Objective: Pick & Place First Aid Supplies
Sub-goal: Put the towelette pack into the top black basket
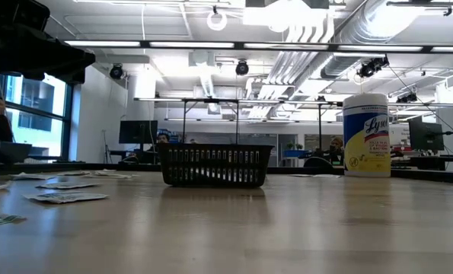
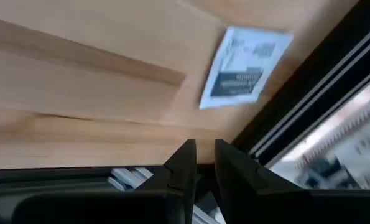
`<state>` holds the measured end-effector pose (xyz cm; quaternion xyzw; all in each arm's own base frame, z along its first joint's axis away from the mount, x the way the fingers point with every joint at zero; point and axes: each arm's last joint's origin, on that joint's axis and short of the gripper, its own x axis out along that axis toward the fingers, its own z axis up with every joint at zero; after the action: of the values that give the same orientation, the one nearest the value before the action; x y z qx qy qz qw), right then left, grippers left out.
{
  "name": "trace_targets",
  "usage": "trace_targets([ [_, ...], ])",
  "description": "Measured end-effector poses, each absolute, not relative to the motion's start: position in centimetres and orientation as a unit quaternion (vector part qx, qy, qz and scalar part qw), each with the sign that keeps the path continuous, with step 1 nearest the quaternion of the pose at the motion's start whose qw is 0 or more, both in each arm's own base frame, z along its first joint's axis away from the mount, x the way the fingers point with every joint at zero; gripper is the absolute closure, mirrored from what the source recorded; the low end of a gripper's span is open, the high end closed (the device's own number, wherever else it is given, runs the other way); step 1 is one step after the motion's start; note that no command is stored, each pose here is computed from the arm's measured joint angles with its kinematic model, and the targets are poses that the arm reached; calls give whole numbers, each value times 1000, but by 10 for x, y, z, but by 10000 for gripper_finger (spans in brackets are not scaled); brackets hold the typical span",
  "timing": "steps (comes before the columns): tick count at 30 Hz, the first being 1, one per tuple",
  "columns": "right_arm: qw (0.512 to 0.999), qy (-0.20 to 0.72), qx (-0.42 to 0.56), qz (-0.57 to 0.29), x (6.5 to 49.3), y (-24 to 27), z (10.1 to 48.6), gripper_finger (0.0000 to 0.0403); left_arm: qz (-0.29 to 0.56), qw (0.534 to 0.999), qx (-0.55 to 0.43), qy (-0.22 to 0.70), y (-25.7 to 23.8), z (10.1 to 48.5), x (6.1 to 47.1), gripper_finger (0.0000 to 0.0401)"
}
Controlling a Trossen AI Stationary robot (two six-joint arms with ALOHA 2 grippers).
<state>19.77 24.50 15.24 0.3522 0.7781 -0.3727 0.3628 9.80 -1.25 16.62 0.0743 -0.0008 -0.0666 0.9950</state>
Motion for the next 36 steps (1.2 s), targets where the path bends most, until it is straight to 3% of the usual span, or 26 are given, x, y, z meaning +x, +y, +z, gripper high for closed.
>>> trace_targets([
  [10,290,847,334,-294,187,218,120,316,-67,995,74,-1,-13,166,98,309],
  [21,289,853,354,-252,184,192,93,263,-67,995,74,-1,-13,166,98,309],
  [30,341,844,360,-206,206,176,97,268,-66,995,74,-1,-12,166,98,309],
  [36,418,809,359,-203,236,169,112,268,-67,995,74,-1,-12,166,98,309],
])
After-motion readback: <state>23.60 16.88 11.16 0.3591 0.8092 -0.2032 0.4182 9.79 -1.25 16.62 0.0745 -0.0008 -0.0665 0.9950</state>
